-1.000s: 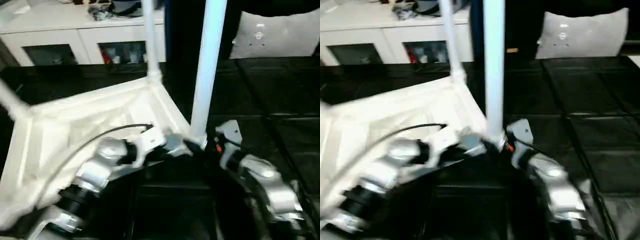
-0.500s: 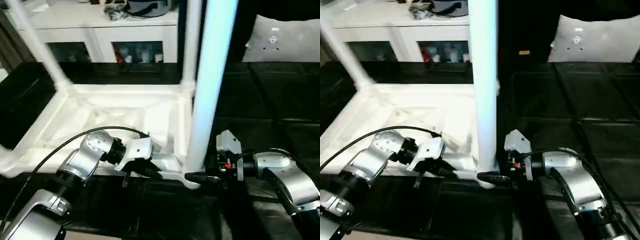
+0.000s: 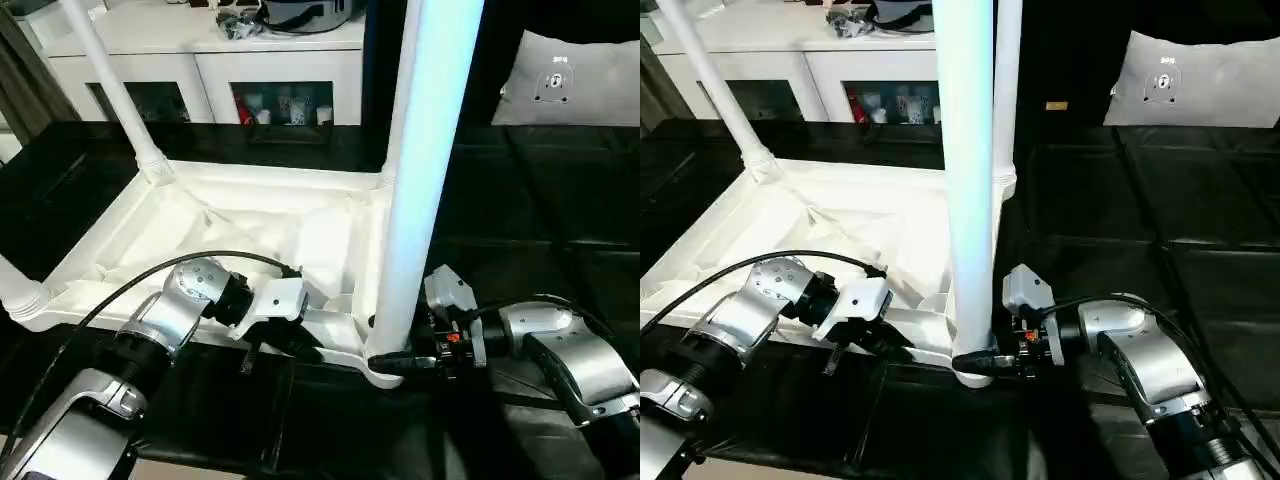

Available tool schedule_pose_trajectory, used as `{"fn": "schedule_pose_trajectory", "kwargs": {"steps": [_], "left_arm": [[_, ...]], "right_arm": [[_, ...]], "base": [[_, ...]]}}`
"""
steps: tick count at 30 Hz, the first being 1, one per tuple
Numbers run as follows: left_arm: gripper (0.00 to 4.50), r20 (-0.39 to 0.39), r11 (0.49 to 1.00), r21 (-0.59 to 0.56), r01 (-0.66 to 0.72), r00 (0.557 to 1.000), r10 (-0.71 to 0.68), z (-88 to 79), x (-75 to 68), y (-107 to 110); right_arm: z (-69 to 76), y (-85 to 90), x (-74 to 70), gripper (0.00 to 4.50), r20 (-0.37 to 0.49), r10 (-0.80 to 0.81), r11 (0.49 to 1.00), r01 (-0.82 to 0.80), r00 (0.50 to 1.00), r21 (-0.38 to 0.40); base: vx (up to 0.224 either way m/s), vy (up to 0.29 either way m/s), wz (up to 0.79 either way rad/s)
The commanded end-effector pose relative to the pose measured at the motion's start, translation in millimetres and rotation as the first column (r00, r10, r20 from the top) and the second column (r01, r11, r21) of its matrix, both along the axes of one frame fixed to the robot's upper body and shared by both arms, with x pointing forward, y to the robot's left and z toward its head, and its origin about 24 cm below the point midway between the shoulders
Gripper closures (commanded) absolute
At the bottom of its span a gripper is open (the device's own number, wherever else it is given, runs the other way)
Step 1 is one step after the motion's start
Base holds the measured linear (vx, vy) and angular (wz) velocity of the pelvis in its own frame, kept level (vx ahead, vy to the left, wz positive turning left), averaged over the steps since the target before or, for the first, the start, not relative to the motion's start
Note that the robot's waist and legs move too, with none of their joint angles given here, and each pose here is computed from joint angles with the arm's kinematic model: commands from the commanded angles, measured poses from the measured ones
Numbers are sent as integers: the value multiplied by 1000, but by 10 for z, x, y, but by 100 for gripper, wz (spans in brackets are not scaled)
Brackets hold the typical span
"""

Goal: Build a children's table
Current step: Rotate leg to tighten

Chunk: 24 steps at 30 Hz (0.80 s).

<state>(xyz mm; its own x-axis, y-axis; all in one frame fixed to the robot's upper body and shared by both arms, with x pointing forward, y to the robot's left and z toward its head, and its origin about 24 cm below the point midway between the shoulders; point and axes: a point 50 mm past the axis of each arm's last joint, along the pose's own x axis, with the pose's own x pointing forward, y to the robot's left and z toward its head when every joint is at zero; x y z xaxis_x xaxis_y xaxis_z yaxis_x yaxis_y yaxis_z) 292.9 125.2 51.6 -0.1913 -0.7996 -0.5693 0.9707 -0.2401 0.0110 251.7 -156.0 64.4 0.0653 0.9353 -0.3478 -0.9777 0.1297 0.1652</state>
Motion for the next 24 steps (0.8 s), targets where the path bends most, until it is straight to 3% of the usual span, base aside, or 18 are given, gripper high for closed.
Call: {"fn": "schedule_pose_trajectory", "kwargs": {"steps": [1,6,8,13,15,16,17,20,21,22,24], "left_arm": [[450,15,999,-48,7,1000,-7,102,27,-28],[450,49,977,-107,-186,980,192,83,44,-83],[450,37,944,-142,-296,952,304,82,45,-144],[450,27,883,-199,-426,898,439,116,34,-273],[450,26,831,-211,-514,847,531,125,14,-386],[450,26,828,-212,-519,844,536,126,13,-392],[450,31,794,-217,-568,809,588,133,13,-462],[450,26,730,-247,-637,749,663,182,28,-595],[450,25,727,-249,-640,746,666,185,28,-601],[450,19,699,-271,-662,722,692,226,14,-704],[450,19,692,-281,-665,717,697,241,5,-748]], "right_arm": [[-8,51,-72,190,-49,24,999,-22,999,41],[-37,181,-116,193,-43,-109,989,113,993,96],[-99,255,-84,194,-16,-228,968,228,974,101],[-208,378,-63,194,-12,-398,912,397,917,106],[-261,454,-6,194,-11,-539,837,537,842,102],[-264,458,-3,194,-10,-547,833,545,837,101],[-275,498,54,194,-14,-627,774,624,779,107],[-281,546,151,194,-23,-730,677,728,683,111],[-282,548,154,194,-23,-734,673,731,679,111],[-283,587,203,194,-28,-778,622,775,628,108],[-283,606,223,194,-29,-794,602,791,608,107]], "base": [[0,0,0],[0,0,0],[0,0,0],[0,0,0],[0,0,0],[0,0,0],[0,0,0],[0,0,0],[0,0,0],[0,0,0],[0,0,0]]}}
